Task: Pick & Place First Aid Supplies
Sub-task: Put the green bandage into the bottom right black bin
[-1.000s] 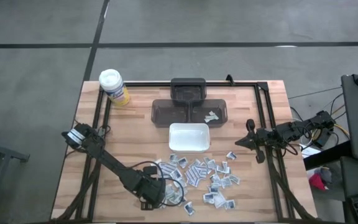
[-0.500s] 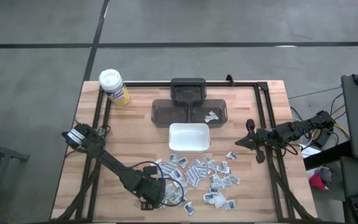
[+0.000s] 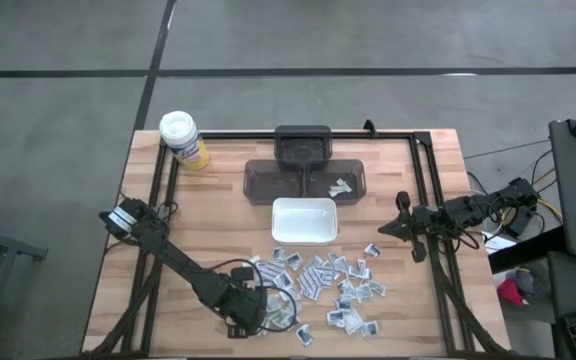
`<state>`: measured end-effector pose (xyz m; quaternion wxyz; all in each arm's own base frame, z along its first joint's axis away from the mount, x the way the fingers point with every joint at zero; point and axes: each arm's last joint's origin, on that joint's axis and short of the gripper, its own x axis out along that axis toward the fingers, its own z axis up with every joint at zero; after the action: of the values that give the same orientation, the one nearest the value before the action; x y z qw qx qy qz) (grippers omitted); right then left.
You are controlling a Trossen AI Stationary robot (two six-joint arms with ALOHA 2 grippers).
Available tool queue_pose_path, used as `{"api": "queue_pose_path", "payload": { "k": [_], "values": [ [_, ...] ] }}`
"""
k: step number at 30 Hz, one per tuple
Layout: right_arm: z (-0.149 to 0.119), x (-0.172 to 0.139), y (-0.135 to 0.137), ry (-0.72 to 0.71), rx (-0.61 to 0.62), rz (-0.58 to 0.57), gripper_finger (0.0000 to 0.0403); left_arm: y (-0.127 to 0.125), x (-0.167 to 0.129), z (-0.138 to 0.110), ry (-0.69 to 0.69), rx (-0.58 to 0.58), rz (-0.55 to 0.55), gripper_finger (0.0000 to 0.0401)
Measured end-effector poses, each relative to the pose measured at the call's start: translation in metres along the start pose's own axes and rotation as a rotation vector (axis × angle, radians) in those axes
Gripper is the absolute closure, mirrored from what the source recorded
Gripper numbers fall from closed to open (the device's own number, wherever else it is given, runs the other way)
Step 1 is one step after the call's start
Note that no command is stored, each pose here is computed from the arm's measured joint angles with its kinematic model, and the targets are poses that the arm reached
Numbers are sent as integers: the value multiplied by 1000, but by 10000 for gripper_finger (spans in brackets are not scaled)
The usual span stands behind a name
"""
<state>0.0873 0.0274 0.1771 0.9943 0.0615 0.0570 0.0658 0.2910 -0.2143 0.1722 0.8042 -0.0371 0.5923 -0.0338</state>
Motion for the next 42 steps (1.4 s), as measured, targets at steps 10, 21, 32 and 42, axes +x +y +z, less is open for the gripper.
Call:
{"api": "queue_pose_path", "payload": {
  "k": [10, 21, 32, 42],
  "values": [
    [0, 0, 0, 0, 0, 0, 394, -2, -6, 4, -9, 0, -6, 399],
    [0, 0, 0, 0, 0, 0, 394, -3, -4, 5, -29, -8, -22, 392],
    [0, 0, 0, 0, 0, 0, 394, -5, -5, 7, -39, -35, -38, 331],
    [0, 0, 0, 0, 0, 0, 394, -5, -4, 5, -3, -34, -75, 275]
  ]
}}
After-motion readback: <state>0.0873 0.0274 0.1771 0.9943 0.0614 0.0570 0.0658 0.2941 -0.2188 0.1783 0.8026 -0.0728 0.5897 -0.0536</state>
